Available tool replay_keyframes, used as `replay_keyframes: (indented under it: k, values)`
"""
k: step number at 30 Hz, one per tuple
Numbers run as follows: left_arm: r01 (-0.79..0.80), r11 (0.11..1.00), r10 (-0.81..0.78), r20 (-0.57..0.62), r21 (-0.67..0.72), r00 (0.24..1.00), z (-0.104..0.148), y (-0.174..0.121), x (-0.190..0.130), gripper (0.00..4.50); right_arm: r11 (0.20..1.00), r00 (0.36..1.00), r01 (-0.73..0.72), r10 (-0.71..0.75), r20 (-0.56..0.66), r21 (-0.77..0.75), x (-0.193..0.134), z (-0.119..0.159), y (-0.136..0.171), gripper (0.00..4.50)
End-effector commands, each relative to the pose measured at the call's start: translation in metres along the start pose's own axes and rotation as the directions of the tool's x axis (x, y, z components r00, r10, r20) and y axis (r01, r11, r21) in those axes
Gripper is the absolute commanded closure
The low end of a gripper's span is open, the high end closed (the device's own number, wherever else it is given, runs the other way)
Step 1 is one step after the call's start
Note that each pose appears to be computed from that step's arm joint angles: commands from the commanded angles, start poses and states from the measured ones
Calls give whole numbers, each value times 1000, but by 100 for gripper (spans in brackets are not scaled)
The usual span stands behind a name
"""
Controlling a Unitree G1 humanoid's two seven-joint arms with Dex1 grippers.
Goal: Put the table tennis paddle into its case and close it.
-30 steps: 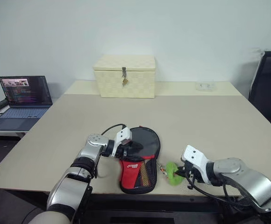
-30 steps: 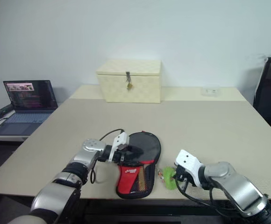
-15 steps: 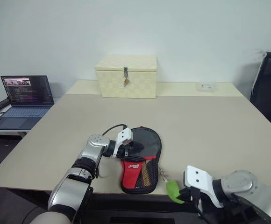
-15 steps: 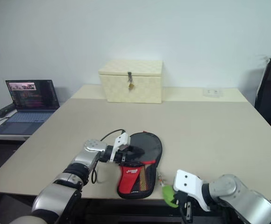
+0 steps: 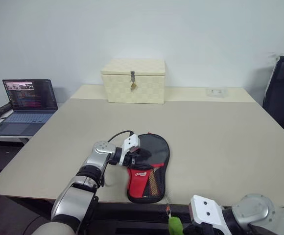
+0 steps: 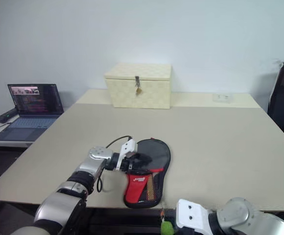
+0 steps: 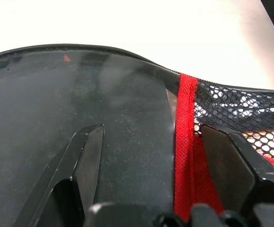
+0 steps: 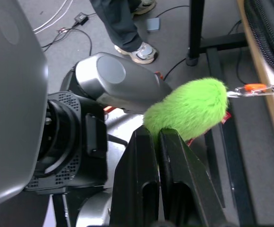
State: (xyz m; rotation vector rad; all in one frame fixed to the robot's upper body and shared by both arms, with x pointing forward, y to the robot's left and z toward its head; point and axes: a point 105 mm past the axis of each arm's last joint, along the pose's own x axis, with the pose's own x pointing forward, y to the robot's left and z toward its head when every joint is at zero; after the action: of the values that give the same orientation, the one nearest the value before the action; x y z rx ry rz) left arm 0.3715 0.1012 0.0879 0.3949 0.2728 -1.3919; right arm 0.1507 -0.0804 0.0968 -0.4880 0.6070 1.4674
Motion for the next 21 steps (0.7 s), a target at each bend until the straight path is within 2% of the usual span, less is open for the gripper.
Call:
replay_keyframes:
  k: [1,4,5,7,12,17,21]
  values:
    - [45,997,-55,-143,-70,988,-37,-16,9,98,996,995,-85,87,53,-33,8,13,21,448]
    - [49,996,-58,-138,-70,989,-37,-18,11,98,1000,998,-19,20,54,-17,11,13,6,448]
    - [49,996,-58,-135,-71,989,-38,-18,12,98,1000,998,-9,10,61,-11,10,14,3,427]
    - [39,997,-47,-120,-73,992,-37,-18,11,98,1000,998,-5,6,66,-14,6,16,-2,382]
    - [-11,997,6,-76,-74,997,-33,-13,6,98,997,994,73,-72,81,-17,-7,22,-28,214]
    - [-80,996,80,31,-28,996,-14,-7,-23,98,980,967,195,-197,159,28,-38,34,-73,214]
    - [-262,963,270,207,-65,940,29,-3,-70,98,937,904,346,-344,255,40,-57,44,-125,214]
